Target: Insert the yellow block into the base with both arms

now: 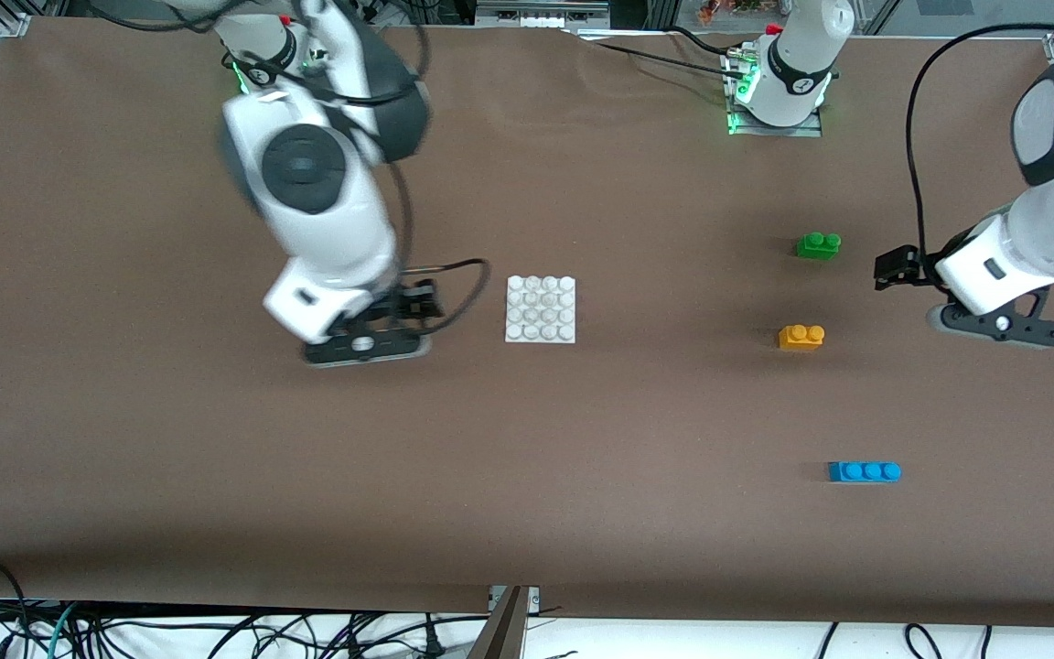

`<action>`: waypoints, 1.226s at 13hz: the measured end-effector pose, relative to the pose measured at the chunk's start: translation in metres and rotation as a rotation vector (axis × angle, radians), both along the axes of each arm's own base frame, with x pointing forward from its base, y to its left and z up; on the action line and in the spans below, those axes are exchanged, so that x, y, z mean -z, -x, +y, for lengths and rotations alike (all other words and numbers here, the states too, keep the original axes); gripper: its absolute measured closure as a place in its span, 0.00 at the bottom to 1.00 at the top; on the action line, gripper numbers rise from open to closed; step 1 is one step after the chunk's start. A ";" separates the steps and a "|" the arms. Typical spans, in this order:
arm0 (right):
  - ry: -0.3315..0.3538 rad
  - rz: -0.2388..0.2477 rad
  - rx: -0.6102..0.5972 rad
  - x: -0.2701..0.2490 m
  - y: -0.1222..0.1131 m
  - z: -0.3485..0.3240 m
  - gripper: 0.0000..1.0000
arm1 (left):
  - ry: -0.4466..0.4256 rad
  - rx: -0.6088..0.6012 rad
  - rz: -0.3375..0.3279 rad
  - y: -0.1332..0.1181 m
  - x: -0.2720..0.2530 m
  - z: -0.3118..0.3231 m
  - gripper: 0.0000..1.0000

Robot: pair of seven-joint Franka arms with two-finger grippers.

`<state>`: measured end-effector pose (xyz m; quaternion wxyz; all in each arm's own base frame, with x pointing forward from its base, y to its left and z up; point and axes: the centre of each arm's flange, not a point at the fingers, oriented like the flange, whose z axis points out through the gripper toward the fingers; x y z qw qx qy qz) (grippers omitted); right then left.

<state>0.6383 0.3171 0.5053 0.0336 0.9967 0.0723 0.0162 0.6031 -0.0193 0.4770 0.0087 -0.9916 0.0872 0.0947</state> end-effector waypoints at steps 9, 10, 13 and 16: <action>0.000 0.001 0.110 -0.057 -0.025 -0.201 0.00 | 0.015 0.008 -0.023 0.000 0.176 -0.001 0.00; 0.000 -0.002 0.139 -0.064 -0.020 -0.222 0.00 | 0.017 0.008 -0.035 0.009 0.193 0.000 0.00; -0.012 -0.071 0.231 -0.086 -0.003 -0.289 0.00 | 0.021 0.009 -0.062 0.032 0.231 0.000 0.00; -0.020 -0.128 0.259 -0.107 0.018 -0.312 0.00 | 0.023 0.010 -0.067 0.047 0.251 0.000 0.00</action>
